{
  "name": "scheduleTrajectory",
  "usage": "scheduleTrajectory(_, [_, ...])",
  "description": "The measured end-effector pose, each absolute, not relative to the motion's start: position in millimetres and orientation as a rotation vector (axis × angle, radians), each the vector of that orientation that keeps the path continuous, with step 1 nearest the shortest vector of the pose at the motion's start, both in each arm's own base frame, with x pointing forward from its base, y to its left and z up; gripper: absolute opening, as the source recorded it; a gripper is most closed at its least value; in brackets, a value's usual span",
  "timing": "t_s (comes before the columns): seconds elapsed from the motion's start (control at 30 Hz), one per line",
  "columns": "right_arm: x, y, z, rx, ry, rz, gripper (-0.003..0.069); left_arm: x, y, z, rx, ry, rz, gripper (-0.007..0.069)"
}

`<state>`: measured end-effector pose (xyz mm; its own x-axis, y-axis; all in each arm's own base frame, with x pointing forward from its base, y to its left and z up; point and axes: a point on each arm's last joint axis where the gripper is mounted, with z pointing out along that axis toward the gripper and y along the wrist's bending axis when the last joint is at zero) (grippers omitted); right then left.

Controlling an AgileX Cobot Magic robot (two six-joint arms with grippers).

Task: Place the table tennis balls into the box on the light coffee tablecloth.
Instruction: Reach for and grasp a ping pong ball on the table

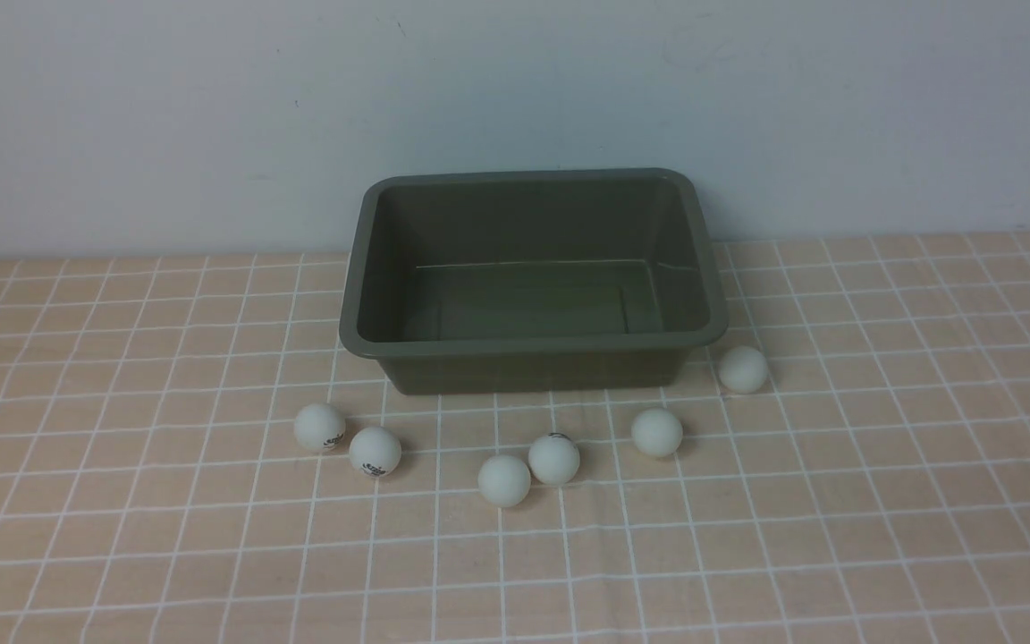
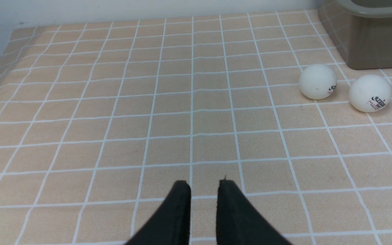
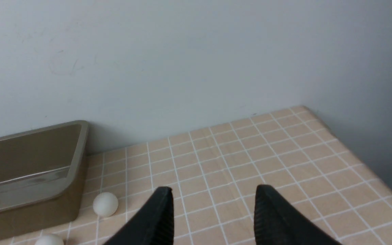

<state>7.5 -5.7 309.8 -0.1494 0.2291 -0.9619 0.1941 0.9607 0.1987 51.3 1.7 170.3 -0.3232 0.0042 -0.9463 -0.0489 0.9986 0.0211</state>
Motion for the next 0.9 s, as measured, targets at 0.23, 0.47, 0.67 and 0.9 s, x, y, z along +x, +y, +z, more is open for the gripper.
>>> scheduleTrajectory(0.23, [6.7,-4.8,305.4,0.333,1.780,0.047,0.0305,51.3,1.7,170.3,-0.032,1.899,0.053,0.0067])
scheduleTrajectory(0.47, [6.6,-3.6,304.6,0.337,1.789,0.068,0.0305,51.3,1.7,170.3,-0.032,1.899,0.053,0.0067])
scheduleTrajectory(0.67, [6.8,-2.1,304.5,0.340,1.789,0.095,0.0305,51.3,1.7,170.3,-0.032,1.899,0.053,0.0067])
scheduleTrajectory(0.9, [6.8,-2.1,304.5,0.339,1.789,0.094,0.0304,52.0,1.2,171.2,-0.057,1.879,0.026,0.0067])
